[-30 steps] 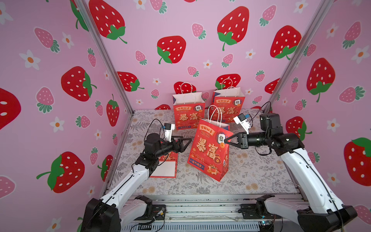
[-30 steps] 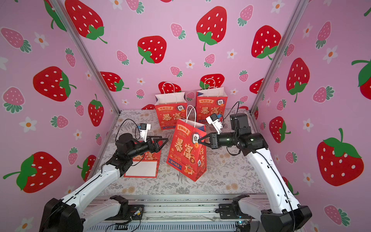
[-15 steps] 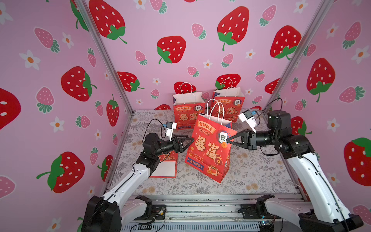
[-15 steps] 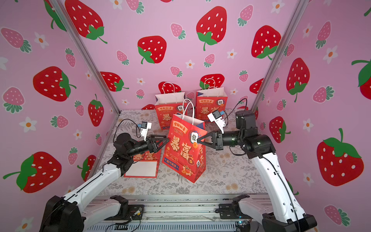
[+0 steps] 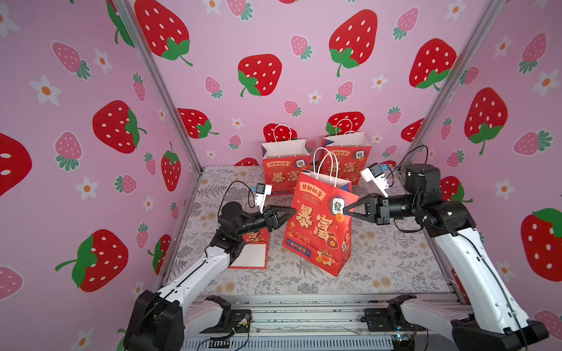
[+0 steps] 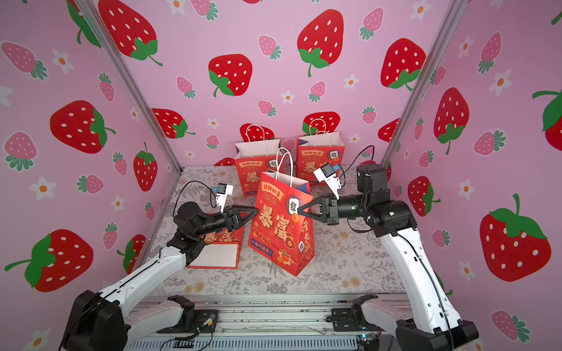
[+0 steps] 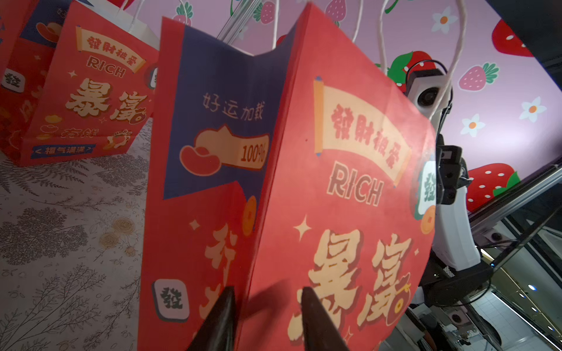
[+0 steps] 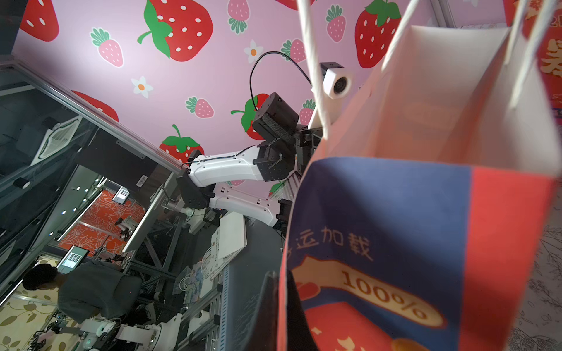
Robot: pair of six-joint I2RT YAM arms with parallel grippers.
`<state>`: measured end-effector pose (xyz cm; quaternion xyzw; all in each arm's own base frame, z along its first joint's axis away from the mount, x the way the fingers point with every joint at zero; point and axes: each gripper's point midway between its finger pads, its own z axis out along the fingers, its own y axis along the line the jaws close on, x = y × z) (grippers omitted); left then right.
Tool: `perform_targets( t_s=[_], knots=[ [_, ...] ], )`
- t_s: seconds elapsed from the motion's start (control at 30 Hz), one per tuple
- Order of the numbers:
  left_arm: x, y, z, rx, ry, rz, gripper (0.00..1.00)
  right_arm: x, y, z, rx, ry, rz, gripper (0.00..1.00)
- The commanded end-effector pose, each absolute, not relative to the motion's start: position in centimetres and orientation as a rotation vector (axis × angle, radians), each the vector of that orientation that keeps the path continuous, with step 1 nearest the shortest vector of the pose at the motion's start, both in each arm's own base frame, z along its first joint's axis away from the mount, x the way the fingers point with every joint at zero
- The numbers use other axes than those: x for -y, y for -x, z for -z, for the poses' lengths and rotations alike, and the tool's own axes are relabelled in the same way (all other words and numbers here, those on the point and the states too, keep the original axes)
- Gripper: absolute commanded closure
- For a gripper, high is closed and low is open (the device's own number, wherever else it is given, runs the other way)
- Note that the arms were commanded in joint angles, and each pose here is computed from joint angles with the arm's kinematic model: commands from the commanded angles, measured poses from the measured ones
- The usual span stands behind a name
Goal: Put away the paper bag
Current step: Press the paper bag.
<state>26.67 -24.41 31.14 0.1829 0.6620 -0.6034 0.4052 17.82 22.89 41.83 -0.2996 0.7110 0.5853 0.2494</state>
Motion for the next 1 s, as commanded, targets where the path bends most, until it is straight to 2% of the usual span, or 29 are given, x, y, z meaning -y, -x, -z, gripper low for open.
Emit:
perform_targets(
  t_s=[0.0, 0.17, 0.2, 0.43, 0.7, 0.87, 0.97],
  knots=[
    [24.4, -25.9, -33.6, -1.583, -0.515, 1.520, 0.74, -22.7, -17.4, -42.8, -1.899, 0.843, -1.549, 1.00],
    [24.3, -25.8, -33.8, -1.578, -0.510, 1.514, 0.93, -22.5, -17.5, -42.6, -1.914, 0.815, -1.522, 1.00],
    [24.2, -25.8, -33.8, -1.580, -0.506, 1.511, 1.00, -22.5, -17.6, -42.6, -1.914, 0.809, -1.513, 1.00],
    [23.6, -25.8, -34.2, -1.572, -0.476, 1.491, 1.00, -22.3, -18.3, -42.1, -1.936, 0.767, -1.470, 1.00],
    [21.5, -25.9, -35.6, -1.533, -0.371, 1.453, 1.00, -21.4, -20.2, -40.2, -1.985, 0.615, -1.341, 0.57],
    [21.4, -25.7, -36.3, -1.508, -0.362, 1.470, 1.00, -21.9, -20.4, -39.4, -1.930, 0.588, -1.414, 0.42],
    [21.4, -25.8, -36.4, -1.502, -0.359, 1.485, 1.00, -22.2, -20.5, -39.2, -1.898, 0.584, -1.448, 0.39]
  ],
)
